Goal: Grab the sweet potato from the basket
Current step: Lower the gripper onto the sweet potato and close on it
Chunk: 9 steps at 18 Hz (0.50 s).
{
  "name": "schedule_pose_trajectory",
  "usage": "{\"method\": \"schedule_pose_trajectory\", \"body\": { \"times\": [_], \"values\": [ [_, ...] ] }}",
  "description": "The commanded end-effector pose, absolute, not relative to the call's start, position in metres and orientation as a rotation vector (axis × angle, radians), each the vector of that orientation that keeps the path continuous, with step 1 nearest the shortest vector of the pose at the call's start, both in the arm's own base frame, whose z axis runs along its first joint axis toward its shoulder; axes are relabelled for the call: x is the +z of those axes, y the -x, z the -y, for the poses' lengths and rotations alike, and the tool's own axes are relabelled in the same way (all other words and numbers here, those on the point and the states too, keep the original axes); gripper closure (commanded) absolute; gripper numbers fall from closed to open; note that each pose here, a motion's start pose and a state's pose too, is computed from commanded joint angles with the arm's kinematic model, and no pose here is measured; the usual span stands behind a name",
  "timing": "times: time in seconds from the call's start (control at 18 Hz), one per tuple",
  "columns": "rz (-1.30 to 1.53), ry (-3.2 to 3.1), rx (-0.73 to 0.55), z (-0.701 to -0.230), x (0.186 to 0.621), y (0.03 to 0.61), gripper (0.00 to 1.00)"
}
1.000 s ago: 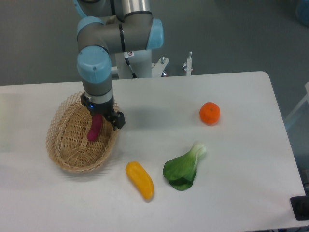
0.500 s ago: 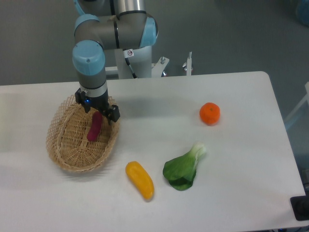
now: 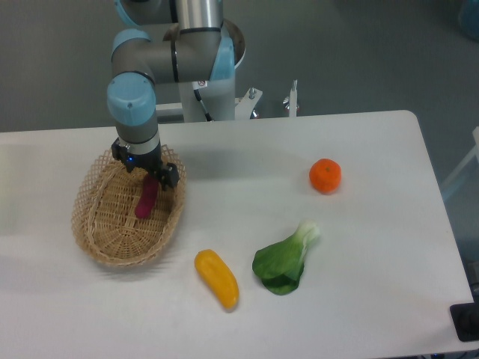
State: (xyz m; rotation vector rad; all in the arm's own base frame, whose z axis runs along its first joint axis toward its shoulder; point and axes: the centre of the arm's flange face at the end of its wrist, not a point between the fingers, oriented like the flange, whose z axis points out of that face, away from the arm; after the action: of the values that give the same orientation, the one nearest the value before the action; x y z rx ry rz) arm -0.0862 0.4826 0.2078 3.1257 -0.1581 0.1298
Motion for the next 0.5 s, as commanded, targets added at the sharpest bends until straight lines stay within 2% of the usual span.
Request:
{"method": "schedule_pose_trajectory", "body": {
  "times": [0.39, 0.5],
  "values": [
    [0.154, -3.107, 0.132, -0.4832, 0.1992, 0.0865, 0.01],
    [0.154, -3.107, 0.132, -0.4832, 0.1992, 0.0865, 0.13]
  ]
}}
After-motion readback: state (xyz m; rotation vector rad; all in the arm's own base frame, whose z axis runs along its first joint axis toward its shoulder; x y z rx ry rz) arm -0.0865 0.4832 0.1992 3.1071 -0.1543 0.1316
